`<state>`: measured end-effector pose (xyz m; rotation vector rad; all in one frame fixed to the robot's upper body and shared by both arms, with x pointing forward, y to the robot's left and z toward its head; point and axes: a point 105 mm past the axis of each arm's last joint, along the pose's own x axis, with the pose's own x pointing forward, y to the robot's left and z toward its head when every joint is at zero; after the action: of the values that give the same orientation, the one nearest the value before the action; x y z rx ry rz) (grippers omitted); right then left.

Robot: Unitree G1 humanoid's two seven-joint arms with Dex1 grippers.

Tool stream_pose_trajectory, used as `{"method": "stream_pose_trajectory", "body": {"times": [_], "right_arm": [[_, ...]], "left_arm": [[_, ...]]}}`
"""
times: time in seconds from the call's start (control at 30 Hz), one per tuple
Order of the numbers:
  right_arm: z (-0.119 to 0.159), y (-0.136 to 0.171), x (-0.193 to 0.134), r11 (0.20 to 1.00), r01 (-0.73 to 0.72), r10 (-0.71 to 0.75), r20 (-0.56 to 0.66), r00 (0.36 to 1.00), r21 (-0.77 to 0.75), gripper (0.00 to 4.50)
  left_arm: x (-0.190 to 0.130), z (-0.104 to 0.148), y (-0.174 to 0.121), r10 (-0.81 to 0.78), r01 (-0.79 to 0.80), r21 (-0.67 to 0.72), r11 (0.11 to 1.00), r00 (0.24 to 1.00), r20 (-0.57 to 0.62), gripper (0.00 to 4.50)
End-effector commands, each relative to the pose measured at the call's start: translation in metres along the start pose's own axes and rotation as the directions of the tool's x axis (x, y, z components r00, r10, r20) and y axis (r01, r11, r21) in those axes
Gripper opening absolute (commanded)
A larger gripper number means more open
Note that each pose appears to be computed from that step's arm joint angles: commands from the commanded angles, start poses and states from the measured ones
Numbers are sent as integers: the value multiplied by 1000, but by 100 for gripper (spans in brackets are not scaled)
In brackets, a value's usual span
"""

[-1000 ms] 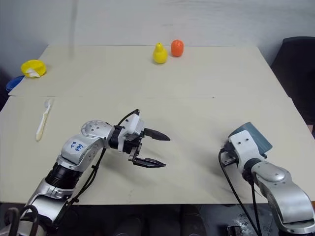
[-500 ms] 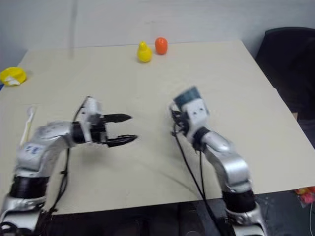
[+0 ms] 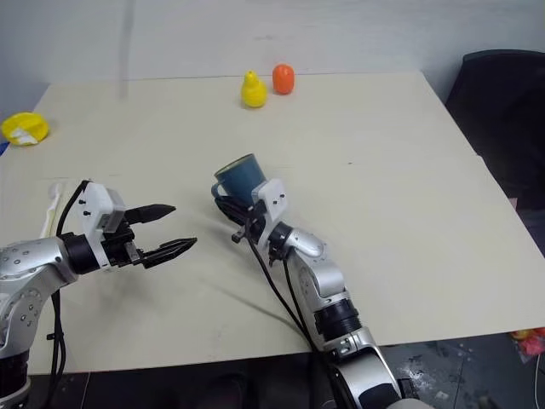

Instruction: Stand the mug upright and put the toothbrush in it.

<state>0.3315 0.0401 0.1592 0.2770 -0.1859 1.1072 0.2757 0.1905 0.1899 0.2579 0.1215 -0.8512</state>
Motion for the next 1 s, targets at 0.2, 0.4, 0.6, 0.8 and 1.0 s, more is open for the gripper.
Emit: {"method": "stream_pose_trajectory", "body": {"times": [0.2, 0.4, 0.6, 0.8, 1.0], "right_arm": [[-20, -5, -21, 995, 51, -46, -58, 997, 90, 2], [-18, -9, -47, 993, 119, -118, -82, 990, 6, 2], [-12, -9, -75, 989, 145, -147, -113, 983, -26, 112], [-14, -9, -78, 987, 158, -158, -115, 981, -11, 316], [-8, -11, -86, 981, 173, -184, -146, 972, -84, 448]], "left_arm": [[10, 14, 2, -63, 62, 66, 996, 998, 11, 450], [20, 12, 4, -107, 106, 77, 991, 994, 7, 450], [28, 15, 6, -133, 130, 89, 988, 991, 20, 450], [33, 15, 7, -151, 148, 105, 983, 988, 22, 450], [34, 14, 9, -154, 150, 104, 983, 988, 24, 450]]}}
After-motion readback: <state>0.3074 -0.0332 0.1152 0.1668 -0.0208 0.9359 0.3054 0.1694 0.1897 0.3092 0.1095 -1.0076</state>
